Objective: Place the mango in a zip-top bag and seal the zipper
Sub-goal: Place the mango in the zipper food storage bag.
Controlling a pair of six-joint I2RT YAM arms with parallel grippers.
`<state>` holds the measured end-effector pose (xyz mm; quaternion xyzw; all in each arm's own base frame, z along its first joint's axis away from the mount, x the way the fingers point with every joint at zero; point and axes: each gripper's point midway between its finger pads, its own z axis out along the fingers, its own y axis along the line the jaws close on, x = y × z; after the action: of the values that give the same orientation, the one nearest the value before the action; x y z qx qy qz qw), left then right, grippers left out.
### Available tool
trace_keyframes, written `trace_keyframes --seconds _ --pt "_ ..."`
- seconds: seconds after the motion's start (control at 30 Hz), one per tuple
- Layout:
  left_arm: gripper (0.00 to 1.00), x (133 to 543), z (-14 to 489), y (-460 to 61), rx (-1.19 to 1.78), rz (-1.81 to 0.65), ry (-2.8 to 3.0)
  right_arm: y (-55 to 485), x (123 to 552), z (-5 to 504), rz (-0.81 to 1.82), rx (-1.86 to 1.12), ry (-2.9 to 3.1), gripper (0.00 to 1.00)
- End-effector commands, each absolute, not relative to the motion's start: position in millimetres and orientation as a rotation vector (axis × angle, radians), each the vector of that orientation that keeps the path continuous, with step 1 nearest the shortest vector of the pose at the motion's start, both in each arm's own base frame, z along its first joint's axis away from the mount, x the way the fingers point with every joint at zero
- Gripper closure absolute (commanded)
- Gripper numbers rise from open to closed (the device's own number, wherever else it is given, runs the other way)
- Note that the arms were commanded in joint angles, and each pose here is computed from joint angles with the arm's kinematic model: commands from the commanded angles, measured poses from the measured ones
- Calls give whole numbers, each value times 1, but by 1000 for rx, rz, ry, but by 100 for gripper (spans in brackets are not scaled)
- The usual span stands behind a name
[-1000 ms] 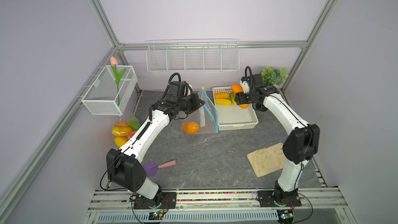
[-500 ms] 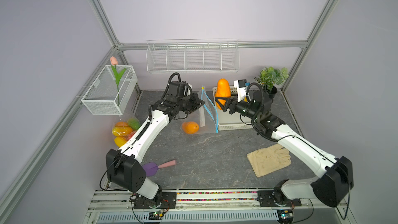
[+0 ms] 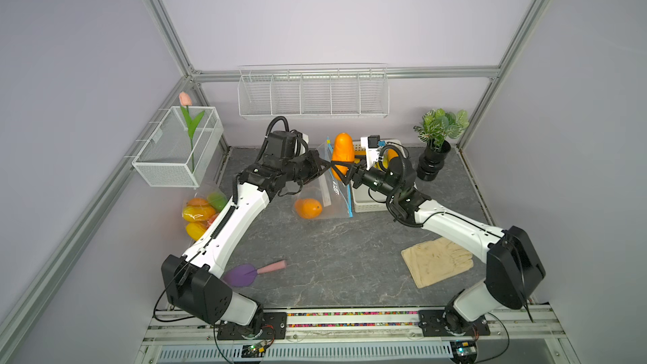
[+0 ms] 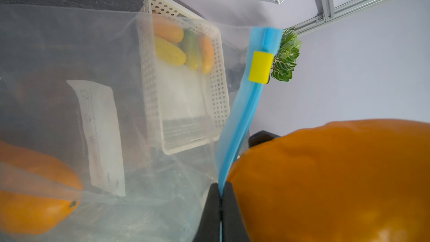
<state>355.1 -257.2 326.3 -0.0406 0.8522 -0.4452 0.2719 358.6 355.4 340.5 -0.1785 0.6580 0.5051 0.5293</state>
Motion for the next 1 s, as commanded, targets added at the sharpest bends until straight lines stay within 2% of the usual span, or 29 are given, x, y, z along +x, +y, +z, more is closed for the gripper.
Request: trace_keyframes --seconds 0.0,0.27,0.4,0.43,0.67,0.73,0.77,0.9,0.97 --pt "100 354 355 -251 -91 -1200 2219 355 359 346 1216 -409 1514 61" --pt "100 356 387 -255 -51 -1233 2161 356 365 335 1217 -389 1529 42" --pt "100 357 390 -255 -48 -1238 2153 362 365 331 1229 -414 1562 14" --pt "100 356 391 -254 -47 -1237 2150 362 364 329 1228 -423 1573 11" --pt "100 360 387 -248 -71 -1230 2154 353 366 324 1174 -445 1648 0" --pt "100 361 386 -248 -79 -1232 2156 350 364 325 1145 -462 1663 2" --pt "100 362 386 -248 -81 -1236 2154 348 363 326 1126 -467 1668 6" --pt "100 365 386 -251 -87 -1258 2152 346 368 319 1043 -487 1739 39" --pt "100 365 384 -252 -89 -1262 2158 343 369 317 979 -493 1748 44"
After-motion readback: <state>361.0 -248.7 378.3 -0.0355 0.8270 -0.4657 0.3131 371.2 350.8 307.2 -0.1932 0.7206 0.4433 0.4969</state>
